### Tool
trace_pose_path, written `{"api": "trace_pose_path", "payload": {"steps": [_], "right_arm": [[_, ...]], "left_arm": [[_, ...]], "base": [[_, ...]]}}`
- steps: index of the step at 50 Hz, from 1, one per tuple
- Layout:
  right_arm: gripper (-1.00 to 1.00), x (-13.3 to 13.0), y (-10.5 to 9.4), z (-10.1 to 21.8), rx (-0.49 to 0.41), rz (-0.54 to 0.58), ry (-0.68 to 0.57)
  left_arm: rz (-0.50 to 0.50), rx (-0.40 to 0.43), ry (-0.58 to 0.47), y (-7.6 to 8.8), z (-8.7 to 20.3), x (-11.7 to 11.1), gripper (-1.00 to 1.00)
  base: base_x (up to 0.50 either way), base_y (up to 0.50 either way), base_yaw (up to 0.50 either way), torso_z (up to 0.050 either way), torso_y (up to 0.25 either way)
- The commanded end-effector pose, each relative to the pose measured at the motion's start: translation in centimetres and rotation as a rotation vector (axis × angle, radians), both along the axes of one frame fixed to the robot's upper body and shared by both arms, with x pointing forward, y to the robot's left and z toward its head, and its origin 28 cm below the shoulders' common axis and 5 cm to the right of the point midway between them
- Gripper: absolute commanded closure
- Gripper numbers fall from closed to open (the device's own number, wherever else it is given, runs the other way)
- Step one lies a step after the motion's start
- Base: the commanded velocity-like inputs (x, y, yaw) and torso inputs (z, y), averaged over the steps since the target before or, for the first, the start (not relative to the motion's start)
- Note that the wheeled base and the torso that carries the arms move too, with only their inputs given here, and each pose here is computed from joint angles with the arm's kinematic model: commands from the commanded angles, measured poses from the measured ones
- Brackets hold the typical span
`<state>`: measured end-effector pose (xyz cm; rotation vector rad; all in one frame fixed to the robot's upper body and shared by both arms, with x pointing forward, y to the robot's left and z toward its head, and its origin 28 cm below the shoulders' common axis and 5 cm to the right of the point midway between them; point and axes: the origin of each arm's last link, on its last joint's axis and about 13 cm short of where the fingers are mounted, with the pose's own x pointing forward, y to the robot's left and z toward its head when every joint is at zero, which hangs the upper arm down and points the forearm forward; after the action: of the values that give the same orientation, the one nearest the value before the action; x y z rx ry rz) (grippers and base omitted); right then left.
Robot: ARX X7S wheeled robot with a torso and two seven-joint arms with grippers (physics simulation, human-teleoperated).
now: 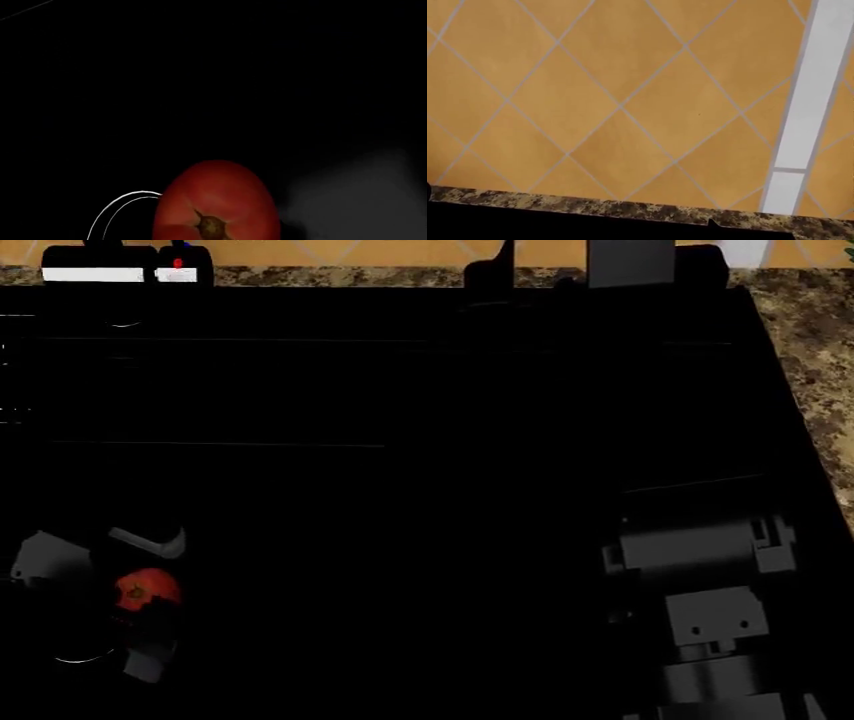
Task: Pick the tomato from the sink and place it on the plate located on the counter
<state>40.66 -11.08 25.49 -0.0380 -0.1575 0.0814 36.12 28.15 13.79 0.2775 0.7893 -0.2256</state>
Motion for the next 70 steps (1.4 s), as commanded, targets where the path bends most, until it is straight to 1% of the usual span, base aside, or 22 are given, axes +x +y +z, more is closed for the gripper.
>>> {"api": "trace_pose_path", "payload": {"steps": [1, 6, 8, 12, 14, 16, 18, 20, 22, 23, 26, 29, 32, 33, 34, 37, 42, 46, 56, 57, 62, 70], "right_arm": [[-1.0, -0.1, -0.1, 0.2, 0.002, -0.003, -0.005], [-1.0, -0.2, -0.1, 0.1, 0.002, -0.003, -0.004], [-1.0, -0.3, -0.1, 0.1, 0.002, -0.002, -0.004], [-1.0, -0.3, 0.0, 0.2, 0.004, 0.0, -0.006], [-1.0, -0.3, -0.1, 0.2, 0.005, -0.001, -0.006], [-1.0, -0.3, -0.1, 0.1, 0.006, -0.002, -0.005], [-1.0, -0.3, -0.1, 0.1, 0.007, -0.003, -0.005], [-1.0, -0.3, -0.1, 0.1, 0.007, -0.002, -0.005], [-1.0, -0.4, -0.1, 0.0, 0.009, -0.002, -0.006], [-1.0, -0.4, -0.1, 0.1, 0.008, -0.002, -0.007], [-1.0, -0.5, -0.1, 0.2, 0.009, -0.003, -0.009], [-1.0, -0.5, 0.0, 0.2, 0.01, -0.003, -0.008], [-1.0, -0.6, 0.0, 0.1, 0.01, -0.002, -0.008], [-1.0, -0.6, 0.0, 0.2, 0.011, -0.002, -0.01], [-1.0, -0.6, 0.0, 0.2, 0.01, -0.002, -0.01], [-1.0, -0.7, 0.1, 0.1, 0.011, 0.0, -0.01], [-1.0, -0.7, 0.1, 0.1, 0.014, 0.001, -0.01], [-1.0, -0.7, 0.1, 0.0, 0.014, -0.002, -0.009], [-1.0, -0.8, 0.0, 0.0, 0.018, -0.002, -0.01], [-1.0, -0.8, 0.0, 0.0, 0.018, -0.003, -0.009], [-1.0, -1.0, 0.0, 0.1, 0.018, -0.005, -0.01], [-1.0, -1.1, -0.1, -0.1, 0.021, -0.008, -0.01]], "left_arm": [[-0.004, -0.012, 0.0, -0.1, -0.3, 0.0, 1.0], [-0.008, -0.015, -0.003, -0.1, -0.4, 0.0, 1.0], [-0.01, -0.019, -0.013, -0.1, 0.2, -0.3, 1.0], [-0.011, -0.031, -0.058, -0.2, 1.7, -0.9, 1.0], [-0.012, -0.042, -0.082, -0.1, 2.0, -0.6, 1.0], [-0.017, -0.054, -0.112, -0.3, 3.3, -1.3, 1.0], [-0.02, -0.062, -0.137, -0.1, 3.3, -0.8, 1.0], [-0.022, -0.075, -0.172, -0.4, 4.5, -1.6, 1.0], [-0.02, -0.083, -0.197, -0.3, 4.7, -1.5, 1.0], [-0.013, -0.109, -0.213, -0.3, 4.8, -1.5, 1.0], [-0.004, -0.133, -0.246, -0.3, 5.2, -1.4, 1.0], [-0.011, -0.159, -0.314, -0.6, 5.9, -1.5, 1.0], [-0.001, -0.2, -0.355, -0.9, 6.5, -1.7, 1.0], [0.009, -0.22, -0.395, -0.9, 6.8, -1.7, 1.0], [0.007, -0.225, -0.396, -1.0, 6.9, -1.7, 1.0], [0.025, -0.267, -0.459, -1.2, 7.5, -1.7, 1.0], [0.026, -0.281, -0.513, -1.5, 7.9, -1.5, 1.0], [0.029, -0.314, -0.569, -1.7, 7.9, -1.3, 1.0], [0.028, -0.308, -0.567, -1.9, 7.6, -1.4, 1.0], [0.023, -0.296, -0.567, -1.9, 7.5, -1.4, 1.0], [0.021, -0.289, -0.554, -1.9, 7.1, -1.4, 1.0], [0.018, -0.287, -0.534, -2.0, 6.8, -1.6, 1.0]], "base": [[0.0, 0.0, 0.0, 0.0, 0.0], [0.0, 0.0, 0.0, 0.0, 0.0], [0.01, 0.0, 0.0, 0.0, 0.0], [0.0, 0.0, 0.0, 0.0, 0.0], [0.0, 0.0, 0.0, 0.0, 0.0], [0.0, 0.0, 0.0, 0.0, 0.0], [0.0, 0.0, 0.0, 0.0, 0.0], [0.0, 0.0, 0.0, 0.0, 0.0], [0.0, 0.0, 0.0, 0.0, 0.0], [0.0, 0.0, 0.0, 0.0, 0.0], [0.0, 0.0, 0.0, 0.0, 0.0], [0.0, 0.0, 0.0, 0.0, 0.0], [0.0, 0.0, 0.0, 0.0, 0.0], [0.0, 0.0, 0.0, 0.0, 0.0], [0.0, 0.0, 0.0, 0.0, 0.0], [0.0, 0.0, 0.0, 0.0, 0.0], [0.0, 0.0, 0.0, 0.0, 0.0], [0.0, 0.0, 0.0, 0.0, 0.0], [0.0, 0.0, 0.0, 0.0, 0.0], [0.0, 0.0, 0.0, 0.0, 0.0], [0.0, 0.0, 0.0, 0.0, 0.0], [0.0, 0.0, 0.0, 0.0, 0.236]]}}
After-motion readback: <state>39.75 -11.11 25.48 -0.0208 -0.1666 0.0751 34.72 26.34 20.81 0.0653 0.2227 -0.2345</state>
